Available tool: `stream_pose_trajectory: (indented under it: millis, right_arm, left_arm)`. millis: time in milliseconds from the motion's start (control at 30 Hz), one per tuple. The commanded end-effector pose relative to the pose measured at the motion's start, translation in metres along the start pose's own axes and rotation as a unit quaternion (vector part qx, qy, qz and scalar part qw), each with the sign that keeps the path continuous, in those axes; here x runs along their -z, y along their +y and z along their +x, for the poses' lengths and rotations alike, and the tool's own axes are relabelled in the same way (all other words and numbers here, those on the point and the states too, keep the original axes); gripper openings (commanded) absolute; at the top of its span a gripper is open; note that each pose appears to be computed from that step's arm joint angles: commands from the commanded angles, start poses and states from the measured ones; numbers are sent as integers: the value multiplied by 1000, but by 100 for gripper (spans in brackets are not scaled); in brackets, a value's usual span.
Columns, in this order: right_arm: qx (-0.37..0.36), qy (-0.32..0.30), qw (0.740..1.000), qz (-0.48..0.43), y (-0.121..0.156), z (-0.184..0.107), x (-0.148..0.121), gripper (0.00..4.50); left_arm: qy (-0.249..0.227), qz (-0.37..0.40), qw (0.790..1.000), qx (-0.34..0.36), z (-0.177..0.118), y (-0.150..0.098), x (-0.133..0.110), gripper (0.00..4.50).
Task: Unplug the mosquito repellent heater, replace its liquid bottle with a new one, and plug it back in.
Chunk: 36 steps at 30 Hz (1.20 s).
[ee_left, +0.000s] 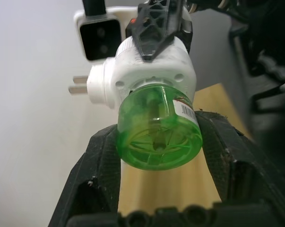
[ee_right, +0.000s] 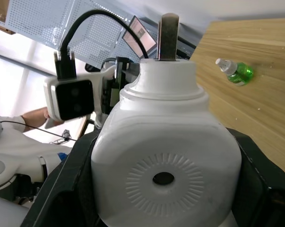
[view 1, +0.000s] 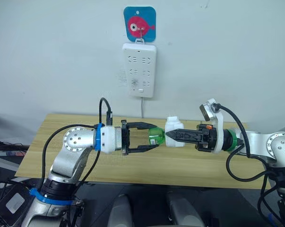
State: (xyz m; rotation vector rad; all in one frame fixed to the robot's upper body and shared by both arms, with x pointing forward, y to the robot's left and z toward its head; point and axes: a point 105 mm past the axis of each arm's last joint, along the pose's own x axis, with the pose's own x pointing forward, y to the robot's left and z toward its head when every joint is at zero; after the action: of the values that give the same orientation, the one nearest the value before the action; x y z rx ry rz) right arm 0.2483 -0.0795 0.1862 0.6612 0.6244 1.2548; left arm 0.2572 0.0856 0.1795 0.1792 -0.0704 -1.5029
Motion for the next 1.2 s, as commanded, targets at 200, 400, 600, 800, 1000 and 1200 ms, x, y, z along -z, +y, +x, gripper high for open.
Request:
stream_pose_trajectory:
  millis: [200,400,600,800,1000,1200]
  right_arm:
    - [-36,2,999,-21,17,2,-3,305]
    - [-35,-1,999,-20,17,2,-3,304]
    - [-32,-5,999,-18,15,1,-4,304]
    - [-34,-4,999,-19,15,3,-4,304]
    - [-36,-4,999,-20,16,3,-4,304]
    - [-36,-5,999,-20,16,4,-5,304]
  left_arm:
    - [-3,-281,960,16,-24,11,-18,224]
    - [12,-237,971,-4,-24,9,-13,224]
    - [123,-15,992,-7,-35,-4,26,422]
    - [34,199,978,-56,-18,0,6,450]
    - [-23,265,961,-70,-10,-3,-11,450]
    - [-25,268,962,-45,-4,-7,-7,431]
